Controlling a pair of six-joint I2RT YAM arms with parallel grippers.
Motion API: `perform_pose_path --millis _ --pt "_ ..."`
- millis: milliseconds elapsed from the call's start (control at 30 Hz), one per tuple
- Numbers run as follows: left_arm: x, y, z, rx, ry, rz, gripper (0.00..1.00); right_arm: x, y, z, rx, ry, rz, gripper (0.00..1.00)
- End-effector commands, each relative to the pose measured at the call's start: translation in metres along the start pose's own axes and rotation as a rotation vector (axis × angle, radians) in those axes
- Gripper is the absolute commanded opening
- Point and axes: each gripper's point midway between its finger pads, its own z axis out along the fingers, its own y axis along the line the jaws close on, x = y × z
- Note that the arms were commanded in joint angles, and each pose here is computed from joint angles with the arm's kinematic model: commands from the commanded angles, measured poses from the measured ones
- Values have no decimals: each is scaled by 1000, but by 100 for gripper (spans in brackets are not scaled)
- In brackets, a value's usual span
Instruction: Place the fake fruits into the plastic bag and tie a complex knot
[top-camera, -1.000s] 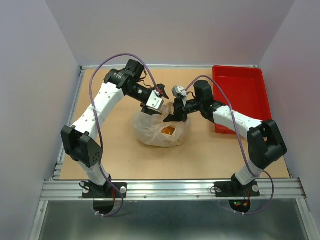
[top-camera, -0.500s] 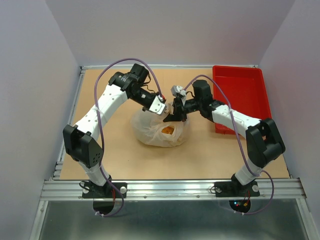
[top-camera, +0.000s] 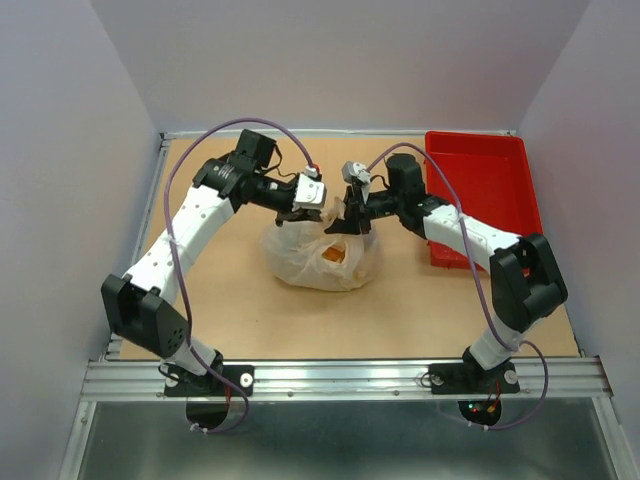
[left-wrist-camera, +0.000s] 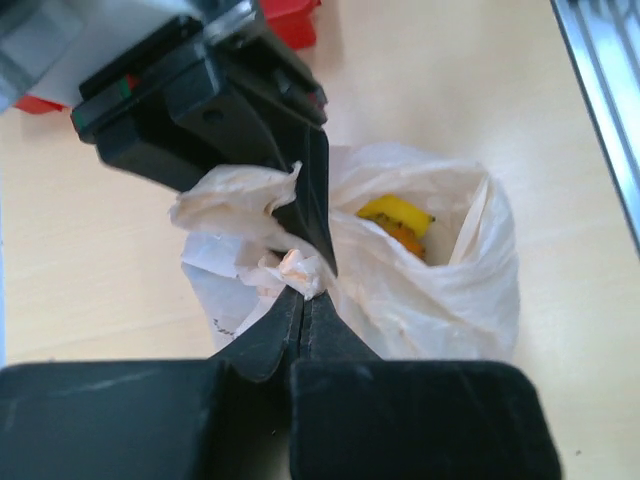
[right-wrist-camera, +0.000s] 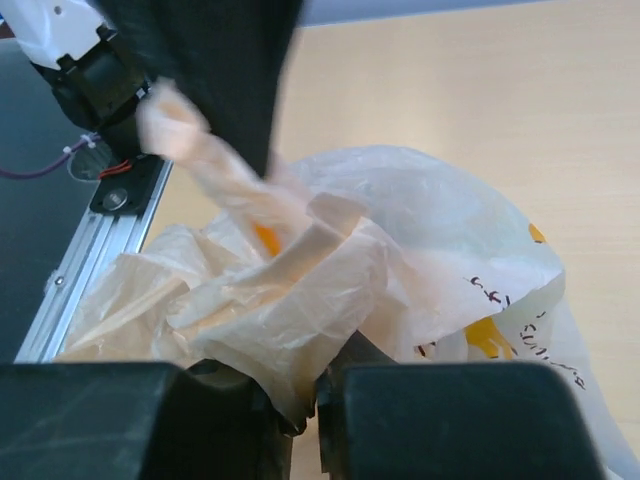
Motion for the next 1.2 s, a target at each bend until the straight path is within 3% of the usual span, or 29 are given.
perform_pose_path --millis 0,133,200,267,500,767,1000,1167 --pt "-51 -2 -16 -140 -113 -94 0 -7 -23 2 72 5 24 19" --pt "-55 -13 -2 -161 -157 -121 0 -7 -29 3 98 6 56 18" --pt "-59 -24 10 -146 -159 -140 0 -7 -33 2 124 7 71 5" --pt "-46 -27 23 -162 -121 -194 0 -10 -38 1 159 3 92 1" --pt "0 -42 66 -164 26 -260 0 -22 -39 -2 212 -24 148 1" --pt "72 -69 89 -158 290 -313 0 -37 -42 -6 276 -62 222 0" --pt "119 -58 87 -308 439 -358 0 -43 -33 -13 298 -83 243 0" --pt "131 -21 73 -563 464 -419 0 -44 -23 -16 300 -101 332 0"
